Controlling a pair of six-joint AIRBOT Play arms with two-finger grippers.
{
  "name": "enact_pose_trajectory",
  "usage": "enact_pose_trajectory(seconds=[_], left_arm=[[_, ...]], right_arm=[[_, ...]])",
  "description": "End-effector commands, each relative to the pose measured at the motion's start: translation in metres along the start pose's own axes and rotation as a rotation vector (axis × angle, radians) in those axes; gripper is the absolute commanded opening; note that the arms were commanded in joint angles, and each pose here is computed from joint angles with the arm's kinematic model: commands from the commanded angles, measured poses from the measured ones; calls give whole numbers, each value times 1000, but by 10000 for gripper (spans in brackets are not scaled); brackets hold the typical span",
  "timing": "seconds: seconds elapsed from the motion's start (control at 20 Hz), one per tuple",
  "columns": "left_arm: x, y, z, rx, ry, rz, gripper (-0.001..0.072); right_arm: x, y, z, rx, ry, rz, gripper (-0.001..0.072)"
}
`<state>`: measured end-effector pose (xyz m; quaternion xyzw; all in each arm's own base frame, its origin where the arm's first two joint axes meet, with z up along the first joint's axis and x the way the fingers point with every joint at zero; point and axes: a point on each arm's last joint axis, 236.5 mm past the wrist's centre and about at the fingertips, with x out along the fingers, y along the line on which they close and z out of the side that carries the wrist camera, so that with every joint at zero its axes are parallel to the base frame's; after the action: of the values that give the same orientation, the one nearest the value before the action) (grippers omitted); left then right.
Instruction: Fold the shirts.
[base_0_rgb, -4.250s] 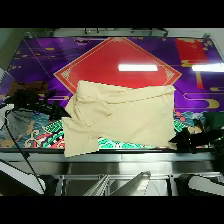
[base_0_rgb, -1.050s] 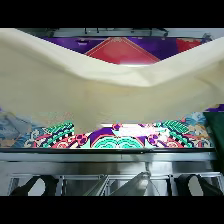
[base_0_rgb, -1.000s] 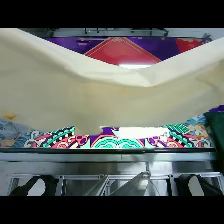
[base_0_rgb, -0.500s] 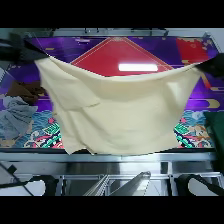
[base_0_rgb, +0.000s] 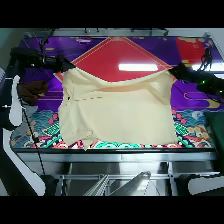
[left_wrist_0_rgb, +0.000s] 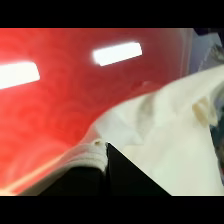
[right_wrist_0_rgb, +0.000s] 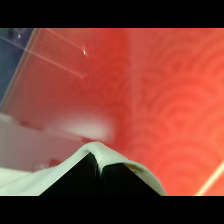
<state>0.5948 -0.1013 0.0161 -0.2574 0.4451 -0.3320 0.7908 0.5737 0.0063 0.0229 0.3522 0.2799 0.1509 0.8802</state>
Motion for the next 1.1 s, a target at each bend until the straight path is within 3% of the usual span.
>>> enact_pose_trajectory(seconds=[0.0,0.3,0.65,1.05], left_arm=[[-7,18,41,53,-187,55,28],[-27,0,66,147,-254,71,28],[1,28,6,39,-98,50,29],[24,55,-69,-122,59,16,27]], right_arm=[[15,1,47,-10,-139,36,16],[25,-2,56,-23,-143,57,17],[45,-15,-5,-2,36,145,17],[43,-38,-41,-32,185,70,17]])
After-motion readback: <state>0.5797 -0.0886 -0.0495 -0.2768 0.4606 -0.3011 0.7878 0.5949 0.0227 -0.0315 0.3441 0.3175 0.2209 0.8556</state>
